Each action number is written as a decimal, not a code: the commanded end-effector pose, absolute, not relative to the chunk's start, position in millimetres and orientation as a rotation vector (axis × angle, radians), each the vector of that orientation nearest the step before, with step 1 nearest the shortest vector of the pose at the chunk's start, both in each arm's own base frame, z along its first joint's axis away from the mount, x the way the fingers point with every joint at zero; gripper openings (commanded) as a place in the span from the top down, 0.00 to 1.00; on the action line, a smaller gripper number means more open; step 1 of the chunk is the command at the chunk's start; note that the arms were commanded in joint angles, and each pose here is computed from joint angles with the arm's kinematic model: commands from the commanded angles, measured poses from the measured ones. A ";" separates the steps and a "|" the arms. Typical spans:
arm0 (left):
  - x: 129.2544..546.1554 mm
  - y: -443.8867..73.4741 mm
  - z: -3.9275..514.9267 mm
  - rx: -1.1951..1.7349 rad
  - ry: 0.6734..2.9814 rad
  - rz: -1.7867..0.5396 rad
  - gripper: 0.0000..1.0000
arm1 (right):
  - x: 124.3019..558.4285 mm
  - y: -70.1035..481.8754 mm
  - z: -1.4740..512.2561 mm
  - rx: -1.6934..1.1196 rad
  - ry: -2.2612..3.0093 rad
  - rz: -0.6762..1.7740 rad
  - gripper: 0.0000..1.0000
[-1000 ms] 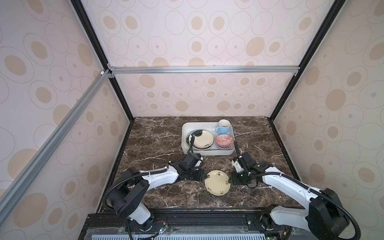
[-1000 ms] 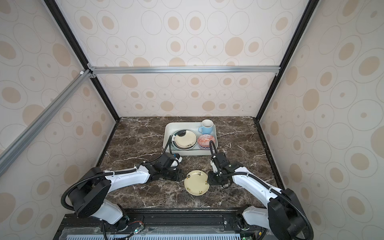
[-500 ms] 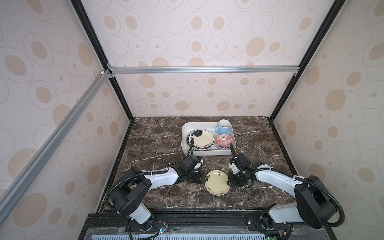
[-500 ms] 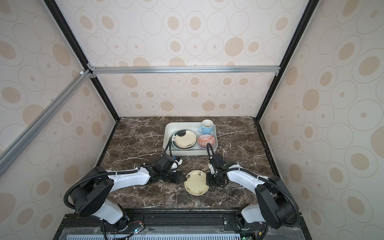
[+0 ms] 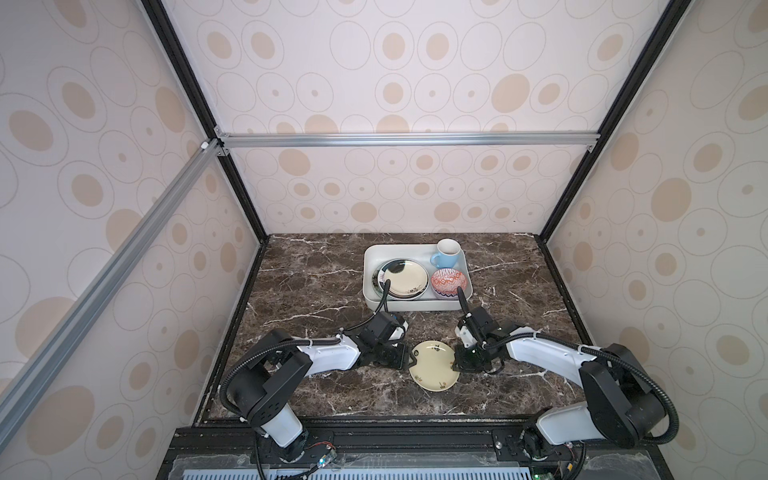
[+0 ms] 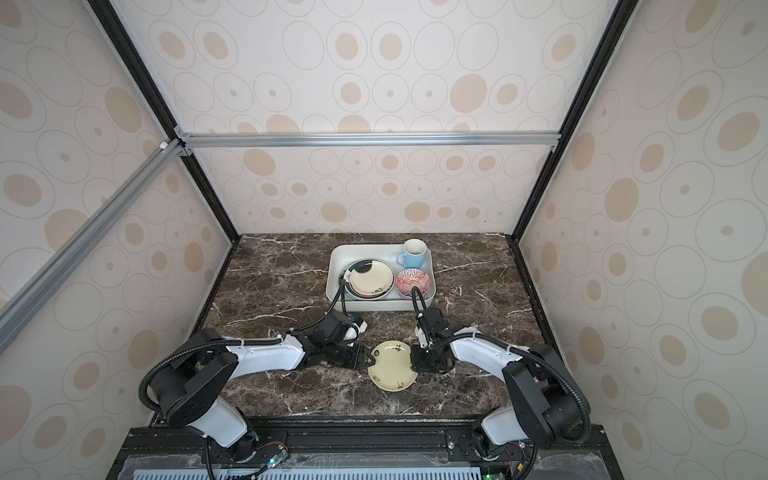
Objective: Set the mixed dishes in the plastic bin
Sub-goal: 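Pinch the raised cream plate rim with the left gripper while the right braces it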
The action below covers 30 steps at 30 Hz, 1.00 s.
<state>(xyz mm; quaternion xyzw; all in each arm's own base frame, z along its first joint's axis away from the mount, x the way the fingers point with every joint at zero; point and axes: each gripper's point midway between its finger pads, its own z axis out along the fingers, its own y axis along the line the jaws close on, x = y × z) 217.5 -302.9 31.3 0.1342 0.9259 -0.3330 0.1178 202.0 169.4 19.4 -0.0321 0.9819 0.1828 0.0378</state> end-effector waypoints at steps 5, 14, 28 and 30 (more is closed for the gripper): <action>214.6 -312.4 28.2 0.410 2.721 -1.020 0.54 | 206.6 181.3 27.2 -0.148 2.994 0.609 0.81; 212.7 -315.4 24.8 0.416 2.732 -1.023 0.74 | 207.7 189.2 31.3 -0.184 2.985 0.636 0.81; 216.9 -315.0 34.2 0.436 2.726 -0.986 1.00 | 208.8 178.7 53.6 -0.202 2.925 0.575 0.22; 217.9 -316.2 39.7 0.452 2.720 -0.983 1.00 | 209.8 175.1 61.5 -0.210 2.910 0.551 0.19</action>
